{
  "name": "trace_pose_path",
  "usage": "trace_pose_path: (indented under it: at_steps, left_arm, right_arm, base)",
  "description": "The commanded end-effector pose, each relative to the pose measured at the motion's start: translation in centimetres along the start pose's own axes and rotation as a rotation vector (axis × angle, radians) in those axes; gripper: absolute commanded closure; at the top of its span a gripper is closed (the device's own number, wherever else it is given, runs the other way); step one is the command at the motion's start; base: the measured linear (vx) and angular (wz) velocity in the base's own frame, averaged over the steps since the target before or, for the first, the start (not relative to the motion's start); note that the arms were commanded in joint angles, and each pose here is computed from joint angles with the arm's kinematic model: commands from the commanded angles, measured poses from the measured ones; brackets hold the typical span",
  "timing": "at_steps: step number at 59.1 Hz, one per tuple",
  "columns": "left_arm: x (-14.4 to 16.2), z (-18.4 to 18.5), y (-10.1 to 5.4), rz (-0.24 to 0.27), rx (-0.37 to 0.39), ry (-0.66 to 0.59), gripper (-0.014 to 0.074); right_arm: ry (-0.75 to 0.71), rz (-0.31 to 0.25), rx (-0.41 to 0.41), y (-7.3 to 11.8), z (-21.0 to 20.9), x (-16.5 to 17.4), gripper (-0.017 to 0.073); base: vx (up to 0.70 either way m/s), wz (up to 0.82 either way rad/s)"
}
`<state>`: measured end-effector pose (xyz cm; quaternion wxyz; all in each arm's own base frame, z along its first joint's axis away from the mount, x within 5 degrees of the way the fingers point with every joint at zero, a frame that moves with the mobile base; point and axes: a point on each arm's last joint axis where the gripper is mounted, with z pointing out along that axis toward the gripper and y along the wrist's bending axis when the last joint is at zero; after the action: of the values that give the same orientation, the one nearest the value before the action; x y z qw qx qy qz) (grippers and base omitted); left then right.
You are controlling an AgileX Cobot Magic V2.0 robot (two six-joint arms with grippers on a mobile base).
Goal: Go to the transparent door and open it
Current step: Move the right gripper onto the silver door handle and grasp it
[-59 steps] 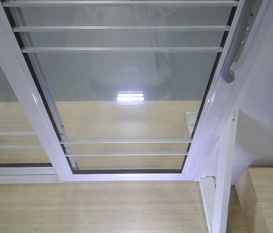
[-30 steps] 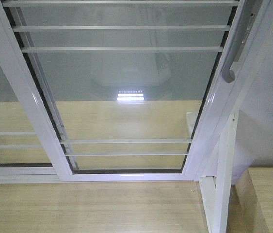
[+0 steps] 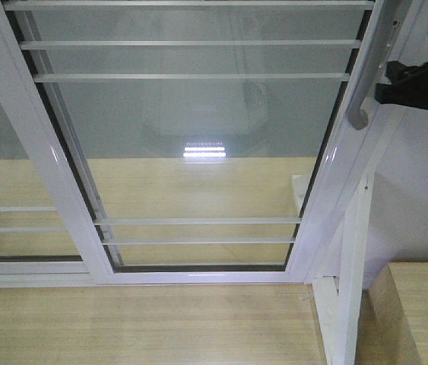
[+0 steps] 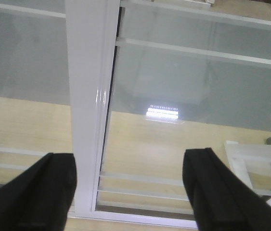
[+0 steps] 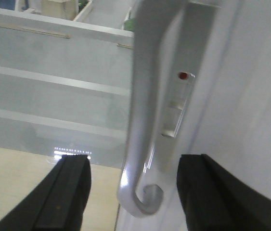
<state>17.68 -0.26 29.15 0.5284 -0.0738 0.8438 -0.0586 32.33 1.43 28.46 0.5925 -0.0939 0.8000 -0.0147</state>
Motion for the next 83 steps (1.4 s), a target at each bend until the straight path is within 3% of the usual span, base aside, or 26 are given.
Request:
trace_pose_path:
  at_steps: [1,24,31,44,49,63,83]
  left_arm:
    - [-1.9,-0.3,-0.4,-0.011,0.024,-0.134,0.0016]
    - [-1.9,-0.3,-0.4,-0.011,0.025,-0.142,0.0016]
    - [-1.9,-0.3,-0.4,-0.011,0.025,-0.141,0.0016]
    - [-2.0,-0.3,-0.4,-0.011,0.026,-0.153,0.0016]
    - [-2.1,-0.3,-0.4,-0.011,0.027,-0.157,0.0016]
    - [-2.1,-0.3,-0.4,-0.011,0.027,-0.158,0.0016]
    - [-2.1,-0.3,-0.4,-0.011,0.027,-0.156,0.0016]
  right_arm:
    - [-0.166,-0.025,-0.038,0.5,1.3,-3.2,0.0102]
    - [-0.183,0.008,-0.032,0.0,8.0,-4.3,0.0118]
    - [-0.192,0.007,-0.031,0.0,8.7,-4.6,0.0203]
    - [-0.252,0.006,-0.044,0.1,8.8,-4.9,0.0471]
    - [-0.261,0.006,-0.051,0.3,8.8,-5.0,0.0510]
    - [-0.292,0.000,-0.089,1.8,8.7,-5.5,0.0496]
    - [-0.313,0.008,-0.203,6.7,8.6,-5.9,0.0386]
  base:
    - [0.00,0.00]
    - [0.00,0.00]
    - [0.00,-0.01]
    - [0.00,0.00]
    - [0.00,0.00]
    - [0.00,0.00]
    - [0.00,0.00]
